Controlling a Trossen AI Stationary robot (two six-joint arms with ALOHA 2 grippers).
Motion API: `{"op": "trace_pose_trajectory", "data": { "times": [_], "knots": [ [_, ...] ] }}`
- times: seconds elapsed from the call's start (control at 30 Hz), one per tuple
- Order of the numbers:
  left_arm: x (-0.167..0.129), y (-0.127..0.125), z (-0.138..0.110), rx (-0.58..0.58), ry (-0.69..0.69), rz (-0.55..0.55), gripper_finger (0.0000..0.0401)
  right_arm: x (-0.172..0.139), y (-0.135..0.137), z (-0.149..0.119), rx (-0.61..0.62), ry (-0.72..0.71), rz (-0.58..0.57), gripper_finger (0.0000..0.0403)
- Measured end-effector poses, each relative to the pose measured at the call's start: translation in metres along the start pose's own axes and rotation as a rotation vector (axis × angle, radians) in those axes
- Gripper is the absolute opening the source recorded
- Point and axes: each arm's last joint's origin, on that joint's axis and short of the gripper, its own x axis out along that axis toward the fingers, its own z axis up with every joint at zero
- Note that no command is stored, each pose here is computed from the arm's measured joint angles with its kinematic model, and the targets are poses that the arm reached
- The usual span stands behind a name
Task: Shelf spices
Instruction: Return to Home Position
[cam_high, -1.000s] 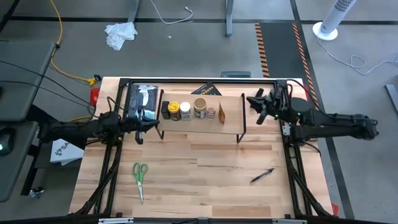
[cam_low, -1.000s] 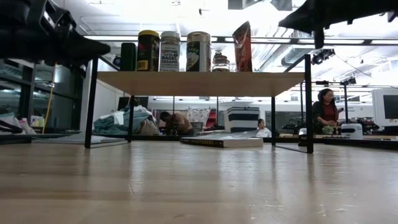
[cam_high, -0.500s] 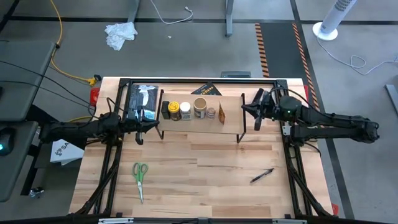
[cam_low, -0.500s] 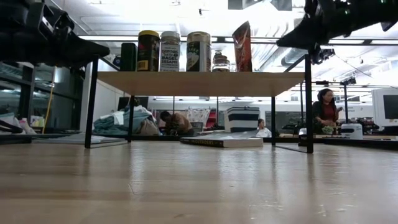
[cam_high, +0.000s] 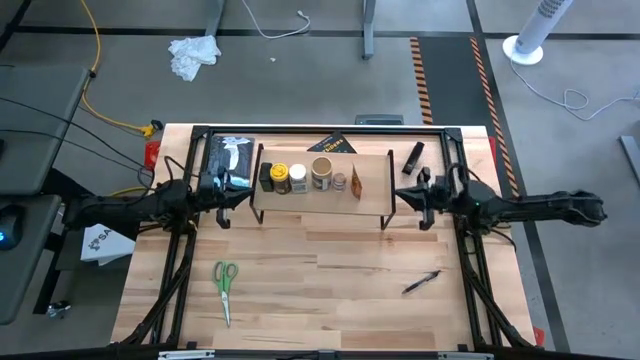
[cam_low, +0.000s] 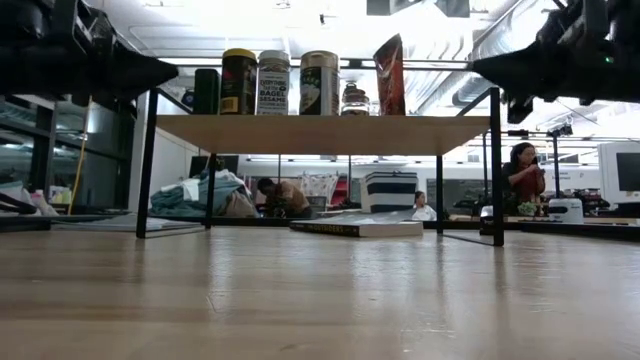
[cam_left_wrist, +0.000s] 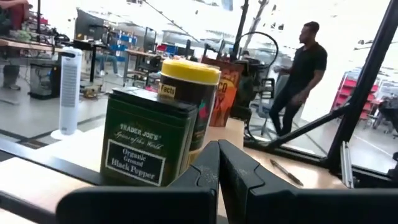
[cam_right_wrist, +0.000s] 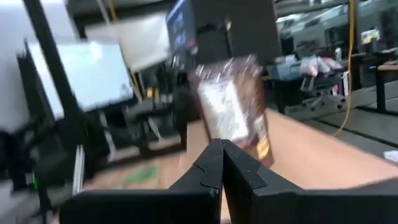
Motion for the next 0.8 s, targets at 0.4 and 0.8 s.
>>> {"op": "trace_pose_trajectory", "data": {
  "times": [0.4, 0.8],
  "knots": [
    [-0.001, 0.000, -0.011, 0.066, 0.136, -0.039, 0.0000, -0.003, 0.012, -0.023, -0.065, 0.259, 0.037, 0.0000],
    [0.000, -0.001, -0.005, 0.050, 0.060, -0.046, 0.0001, -0.001, 0.014, -0.012, -0.110, 0.104, 0.058, 0.0000]
  ]
}}
